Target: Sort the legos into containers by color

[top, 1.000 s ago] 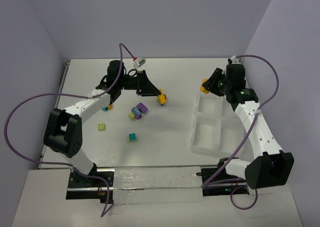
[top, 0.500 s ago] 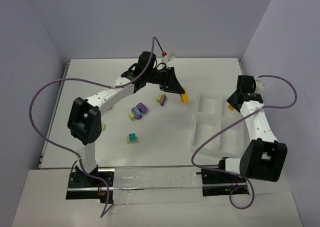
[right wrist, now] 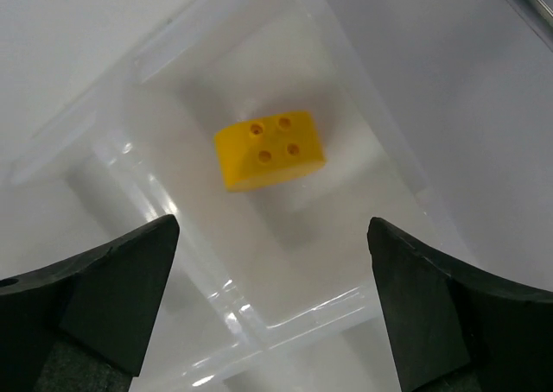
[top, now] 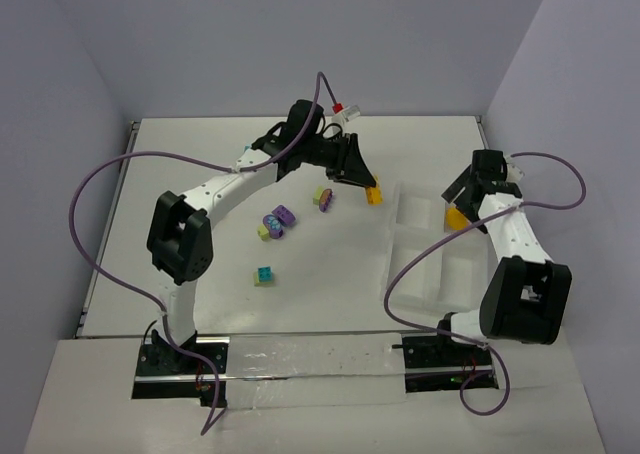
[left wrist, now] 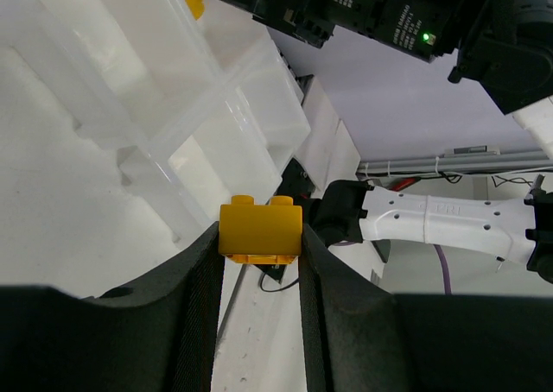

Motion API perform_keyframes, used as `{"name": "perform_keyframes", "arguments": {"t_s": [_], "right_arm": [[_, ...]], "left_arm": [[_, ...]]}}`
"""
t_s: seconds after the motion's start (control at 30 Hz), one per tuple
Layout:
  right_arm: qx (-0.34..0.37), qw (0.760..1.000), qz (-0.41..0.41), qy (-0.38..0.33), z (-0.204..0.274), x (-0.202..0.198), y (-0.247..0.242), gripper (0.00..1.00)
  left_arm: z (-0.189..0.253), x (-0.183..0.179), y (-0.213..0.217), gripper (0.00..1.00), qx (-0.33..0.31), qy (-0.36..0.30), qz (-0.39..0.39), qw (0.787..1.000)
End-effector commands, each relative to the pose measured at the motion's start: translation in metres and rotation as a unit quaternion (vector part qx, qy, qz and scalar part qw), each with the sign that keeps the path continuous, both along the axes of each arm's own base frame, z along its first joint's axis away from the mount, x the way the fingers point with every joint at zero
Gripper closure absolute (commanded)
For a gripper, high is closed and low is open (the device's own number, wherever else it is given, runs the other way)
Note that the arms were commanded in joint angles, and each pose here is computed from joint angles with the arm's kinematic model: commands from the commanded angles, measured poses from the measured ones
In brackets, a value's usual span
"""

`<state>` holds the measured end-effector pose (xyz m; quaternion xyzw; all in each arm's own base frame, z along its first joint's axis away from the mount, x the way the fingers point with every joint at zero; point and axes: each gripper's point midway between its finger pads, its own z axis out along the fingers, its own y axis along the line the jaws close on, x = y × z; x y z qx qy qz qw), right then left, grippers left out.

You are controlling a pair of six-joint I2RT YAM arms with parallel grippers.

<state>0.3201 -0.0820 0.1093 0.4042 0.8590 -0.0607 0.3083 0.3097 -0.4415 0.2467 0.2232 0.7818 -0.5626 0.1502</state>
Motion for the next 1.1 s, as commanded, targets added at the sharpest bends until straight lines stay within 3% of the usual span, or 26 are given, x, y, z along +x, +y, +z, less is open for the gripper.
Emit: {"name": "perform_keyframes", "arguments": {"t_s": [0.0, 0.03, 0.1, 0.2, 0.33, 0.5, 0.6, 0.73, 0.9, 1.07], "right_arm": [[0.028, 0.99, 0.085, -0.109, 0.062, 0.018, 0.035, 0.05], [0.068, 0.969, 0.166, -0.168, 0.084, 0.02, 0.069, 0.09], [0.089, 0.935, 0.245, -0.24, 0.114, 0.013, 0.099, 0.11], [0.145, 0.858, 0.375, -0.32, 0.158, -0.01, 0.15, 0.05], [0.188, 0.805, 0.454, -0.332, 0.176, -0.025, 0.178, 0.05], [0.287, 0.703, 0.564, -0.325, 0.193, -0.05, 0.223, 0.08], [0.293, 0.676, 0.603, -0.305, 0.195, -0.055, 0.243, 0.08], [0.3, 0.667, 0.622, -0.279, 0.19, -0.055, 0.262, 0.13], [0.326, 0.647, 0.614, -0.313, 0.202, -0.05, 0.271, 0.28], [0.337, 0.646, 0.613, -0.304, 0.198, -0.049, 0.275, 0.47]], "left_arm": [[0.016, 0.007, -0.006, 1.0, -0.015, -0.023, -0.004, 1.0], [0.018, 0.005, -0.005, 1.0, -0.02, -0.023, -0.009, 0.999], [0.023, 0.004, -0.003, 1.0, -0.032, -0.026, -0.018, 0.999], [0.032, -0.007, 0.006, 1.0, -0.08, -0.017, -0.078, 0.994], [0.044, -0.011, 0.017, 1.0, -0.117, -0.008, -0.103, 0.988], [0.07, -0.024, 0.023, 1.0, -0.16, -0.014, -0.142, 0.977], [0.074, -0.024, 0.022, 1.0, -0.168, -0.009, -0.144, 0.975], [0.08, -0.029, 0.024, 1.0, -0.184, 0.0, -0.151, 0.971], [0.081, -0.033, 0.027, 1.0, -0.187, -0.006, -0.152, 0.97], [0.083, -0.036, 0.028, 1.0, -0.189, -0.007, -0.155, 0.97]]}}
